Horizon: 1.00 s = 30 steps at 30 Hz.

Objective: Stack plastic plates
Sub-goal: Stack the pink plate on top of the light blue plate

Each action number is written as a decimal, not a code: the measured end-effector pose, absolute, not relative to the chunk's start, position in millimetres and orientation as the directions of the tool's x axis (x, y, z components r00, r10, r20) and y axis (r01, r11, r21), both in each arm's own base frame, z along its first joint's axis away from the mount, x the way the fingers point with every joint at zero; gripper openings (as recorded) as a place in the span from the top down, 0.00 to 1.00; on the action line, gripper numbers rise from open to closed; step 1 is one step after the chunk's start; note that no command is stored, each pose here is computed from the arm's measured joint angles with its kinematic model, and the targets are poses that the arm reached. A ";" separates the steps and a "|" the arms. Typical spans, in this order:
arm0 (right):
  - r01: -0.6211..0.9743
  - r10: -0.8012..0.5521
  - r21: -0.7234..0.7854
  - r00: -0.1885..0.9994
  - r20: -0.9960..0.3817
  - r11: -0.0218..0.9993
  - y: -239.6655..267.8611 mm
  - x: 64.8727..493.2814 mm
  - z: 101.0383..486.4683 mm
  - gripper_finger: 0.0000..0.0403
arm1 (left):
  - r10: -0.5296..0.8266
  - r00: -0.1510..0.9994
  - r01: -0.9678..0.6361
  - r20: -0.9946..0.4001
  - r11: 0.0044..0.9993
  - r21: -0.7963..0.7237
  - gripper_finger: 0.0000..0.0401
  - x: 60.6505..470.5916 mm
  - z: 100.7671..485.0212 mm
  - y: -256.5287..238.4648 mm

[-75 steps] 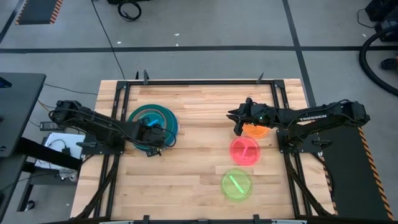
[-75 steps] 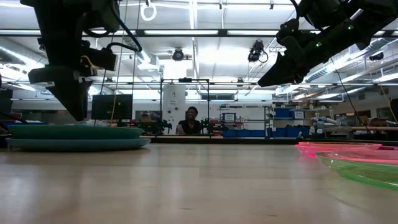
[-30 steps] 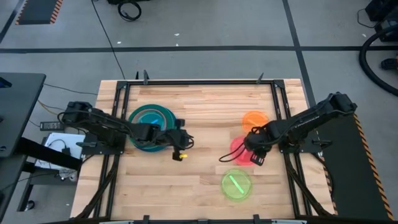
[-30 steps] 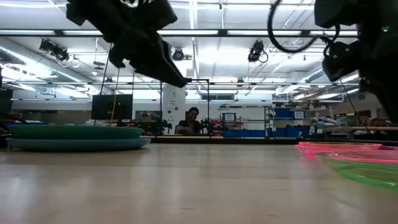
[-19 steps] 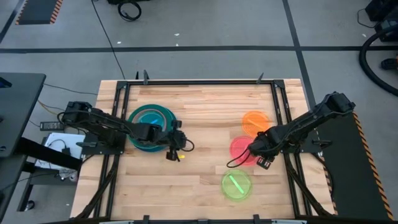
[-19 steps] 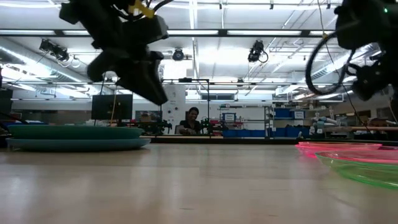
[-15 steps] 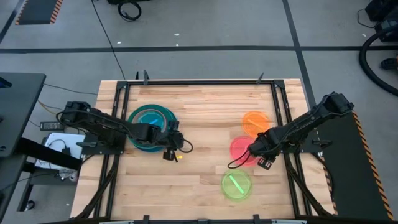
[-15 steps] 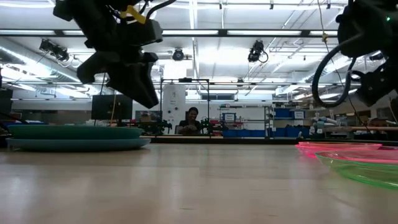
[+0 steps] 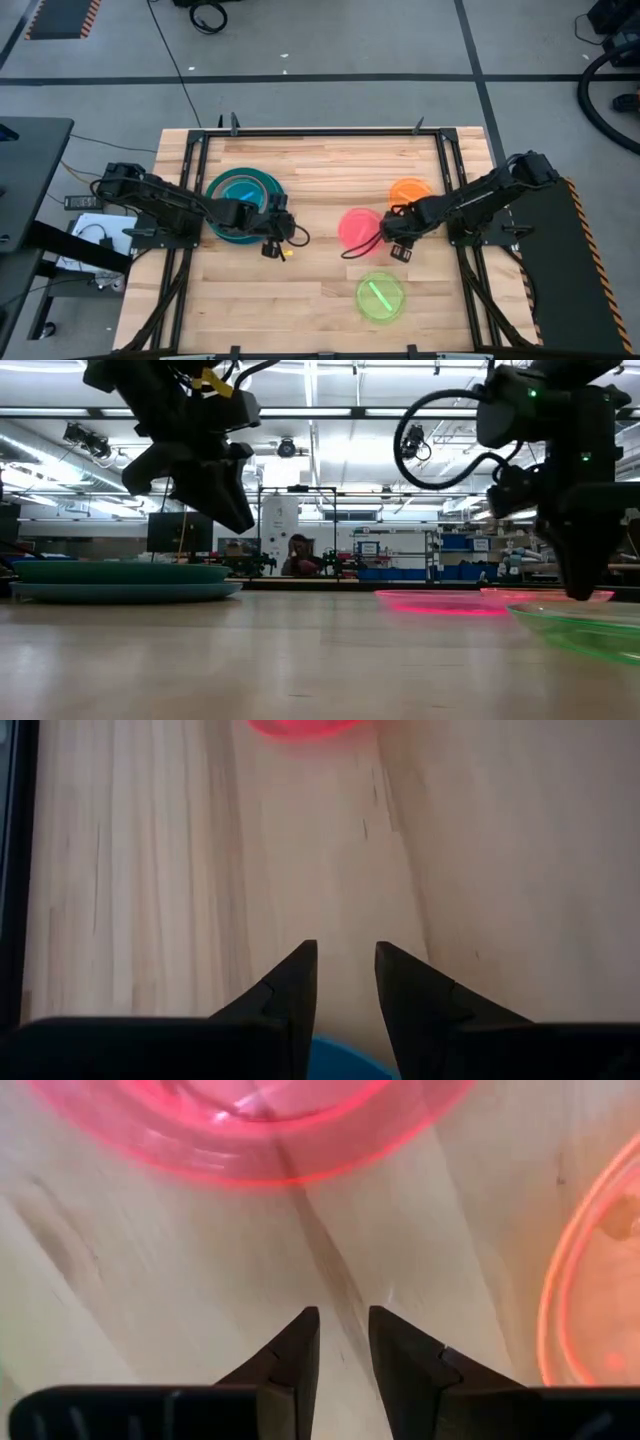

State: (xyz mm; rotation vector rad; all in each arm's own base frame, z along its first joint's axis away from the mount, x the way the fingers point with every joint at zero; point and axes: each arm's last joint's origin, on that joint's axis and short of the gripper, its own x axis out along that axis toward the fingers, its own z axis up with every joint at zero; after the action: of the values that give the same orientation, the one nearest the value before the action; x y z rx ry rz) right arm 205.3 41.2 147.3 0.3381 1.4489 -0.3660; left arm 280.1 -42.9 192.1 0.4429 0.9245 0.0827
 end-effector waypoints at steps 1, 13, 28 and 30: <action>0.436 -0.038 0.005 0.088 -0.995 0.900 41.2 205.6 147.4 0.75 | 0.255 0.609 0.117 -0.751 0.908 0.403 0.72 280.4 192.3 -43.1; 0.424 -0.050 -0.024 0.049 -0.998 0.905 38.4 211.8 135.0 0.75 | 0.185 0.676 0.144 -0.713 0.916 0.374 0.72 284.4 196.8 -56.5; 0.301 -0.119 0.042 0.498 -0.859 0.953 29.3 264.2 176.3 0.75 | 0.061 0.660 0.295 -0.749 0.896 0.333 0.72 276.1 194.4 -82.4; 0.297 -0.118 0.030 0.466 -0.877 0.954 29.0 261.4 182.2 0.75 | 0.069 0.644 0.273 -0.762 0.910 0.313 0.72 274.7 193.1 -81.2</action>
State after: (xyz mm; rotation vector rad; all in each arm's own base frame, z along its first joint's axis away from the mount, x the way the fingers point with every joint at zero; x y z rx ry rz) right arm 261.4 29.0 182.2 0.1881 1.0574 -0.2569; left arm 274.7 -81.2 193.1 0.4258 0.8696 -0.1207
